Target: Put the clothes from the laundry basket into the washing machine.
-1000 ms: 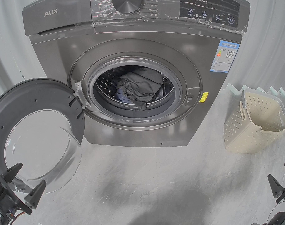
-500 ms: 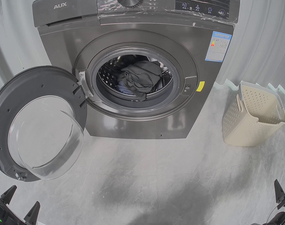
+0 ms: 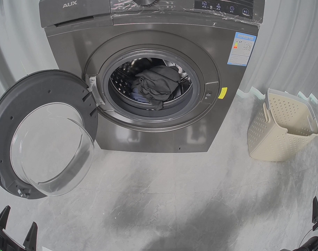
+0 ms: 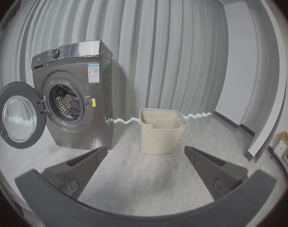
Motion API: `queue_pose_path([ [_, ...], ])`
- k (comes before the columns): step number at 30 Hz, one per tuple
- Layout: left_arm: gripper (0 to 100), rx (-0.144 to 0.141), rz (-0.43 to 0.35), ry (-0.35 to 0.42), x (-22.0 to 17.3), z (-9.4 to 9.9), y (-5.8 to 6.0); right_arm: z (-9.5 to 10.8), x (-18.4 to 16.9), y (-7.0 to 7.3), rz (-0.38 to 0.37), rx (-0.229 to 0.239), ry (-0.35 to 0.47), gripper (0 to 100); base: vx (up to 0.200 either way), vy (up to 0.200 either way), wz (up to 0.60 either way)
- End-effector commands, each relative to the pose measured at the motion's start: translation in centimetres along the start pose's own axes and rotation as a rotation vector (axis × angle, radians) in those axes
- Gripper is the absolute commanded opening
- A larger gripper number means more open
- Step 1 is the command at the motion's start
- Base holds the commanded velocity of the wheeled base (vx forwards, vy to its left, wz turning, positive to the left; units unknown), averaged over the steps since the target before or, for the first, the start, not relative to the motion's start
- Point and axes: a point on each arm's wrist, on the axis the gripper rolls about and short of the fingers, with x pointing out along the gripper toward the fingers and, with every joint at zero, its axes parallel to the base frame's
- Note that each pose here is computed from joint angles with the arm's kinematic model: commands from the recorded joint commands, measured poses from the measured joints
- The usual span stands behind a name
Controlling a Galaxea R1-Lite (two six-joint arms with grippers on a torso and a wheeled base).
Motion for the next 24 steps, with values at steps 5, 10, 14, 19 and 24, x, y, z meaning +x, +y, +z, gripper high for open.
queue_pose_path([
  [5, 100, 0.008, -0.024, -0.011, -0.14, -0.56, 0.00, -0.69, -0.63, 0.57, 0.219, -0.049, -0.060, 100, 0.000, 0.000, 0.00],
  [10, 100, 0.026, 0.055, 0.033, -0.15, -1.02, 0.16, -0.81, -0.63, 0.47, 0.170, 0.010, -0.037, 100, 0.000, 0.000, 0.00],
  [14, 100, 0.016, 0.103, 0.044, -0.17, -1.13, 0.27, -0.89, -0.62, 0.43, 0.155, 0.060, -0.025, 100, 0.000, 0.000, 0.00],
  [19, 100, 0.017, 0.095, 0.041, -0.16, -1.10, 0.26, -1.31, -0.63, 0.68, 0.254, -0.012, 0.007, 100, 0.000, 0.000, 0.00],
  [24, 100, 0.014, 0.097, 0.041, -0.16, -1.10, 0.26, -1.34, -0.65, 0.66, 0.256, 0.025, 0.019, 100, 0.000, 0.000, 0.00],
])
